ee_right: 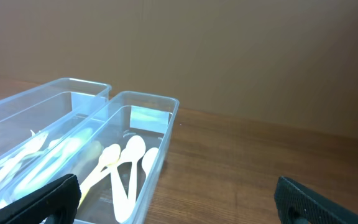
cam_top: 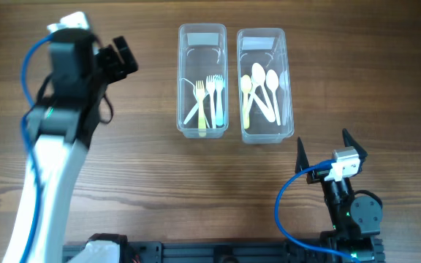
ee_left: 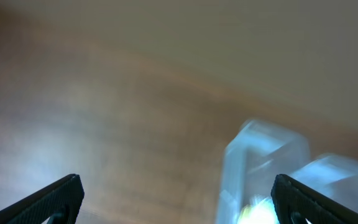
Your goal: Pack container
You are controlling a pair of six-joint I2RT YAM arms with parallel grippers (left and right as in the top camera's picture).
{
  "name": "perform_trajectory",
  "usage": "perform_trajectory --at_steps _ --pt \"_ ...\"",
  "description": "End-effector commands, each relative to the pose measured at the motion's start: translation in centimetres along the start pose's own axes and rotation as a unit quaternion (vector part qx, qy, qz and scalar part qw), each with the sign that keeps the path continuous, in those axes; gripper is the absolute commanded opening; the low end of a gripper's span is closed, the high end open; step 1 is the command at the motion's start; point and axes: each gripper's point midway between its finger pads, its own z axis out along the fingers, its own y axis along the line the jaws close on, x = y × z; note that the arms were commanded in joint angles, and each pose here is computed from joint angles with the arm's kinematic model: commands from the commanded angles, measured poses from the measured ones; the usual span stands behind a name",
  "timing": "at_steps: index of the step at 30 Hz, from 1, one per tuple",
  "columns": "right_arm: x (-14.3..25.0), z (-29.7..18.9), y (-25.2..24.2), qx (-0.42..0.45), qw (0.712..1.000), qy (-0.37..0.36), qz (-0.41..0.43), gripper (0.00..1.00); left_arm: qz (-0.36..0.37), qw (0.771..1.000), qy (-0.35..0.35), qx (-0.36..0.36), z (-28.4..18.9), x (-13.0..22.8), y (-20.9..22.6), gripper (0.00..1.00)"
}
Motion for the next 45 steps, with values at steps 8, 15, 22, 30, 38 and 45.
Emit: perform_trajectory --at_steps 8,15,22,30,38,45 --pt "-0.2 -0.1 0.3 -0.008 1.000 -0.009 -0.005 1.00 -0.034 0.962 -0.256 0.092 -22.8 -6.6 1.4 1.00" --pt "-0.2 -0.1 0.3 -0.008 1.000 -0.009 -0.005 1.00 -0.038 0.956 -0.268 0.110 -28.5 -2.8 3.4 1.00" --pt "-0.2 -0.1 0.3 -0.008 1.000 -0.009 -0.005 1.00 -0.031 0.968 -0.227 0.103 -29.9 2.9 5.6 1.00" --pt "-0.2 -0.1 0.3 -0.008 1.000 -0.009 -0.005 1.00 -0.020 0.977 -0.182 0.112 -24.4 8.2 5.9 1.00" --pt "-0.2 -0.1 0.3 -0.008 1.000 -0.008 -0.005 1.00 -0.020 0.971 -0.199 0.130 -17.6 10.8 5.4 1.00" --pt "-0.2 -0.1 0.3 -0.008 1.000 -0.008 -0.005 1.00 -0.015 0.974 -0.191 0.125 -13.8 13.6 5.9 1.00"
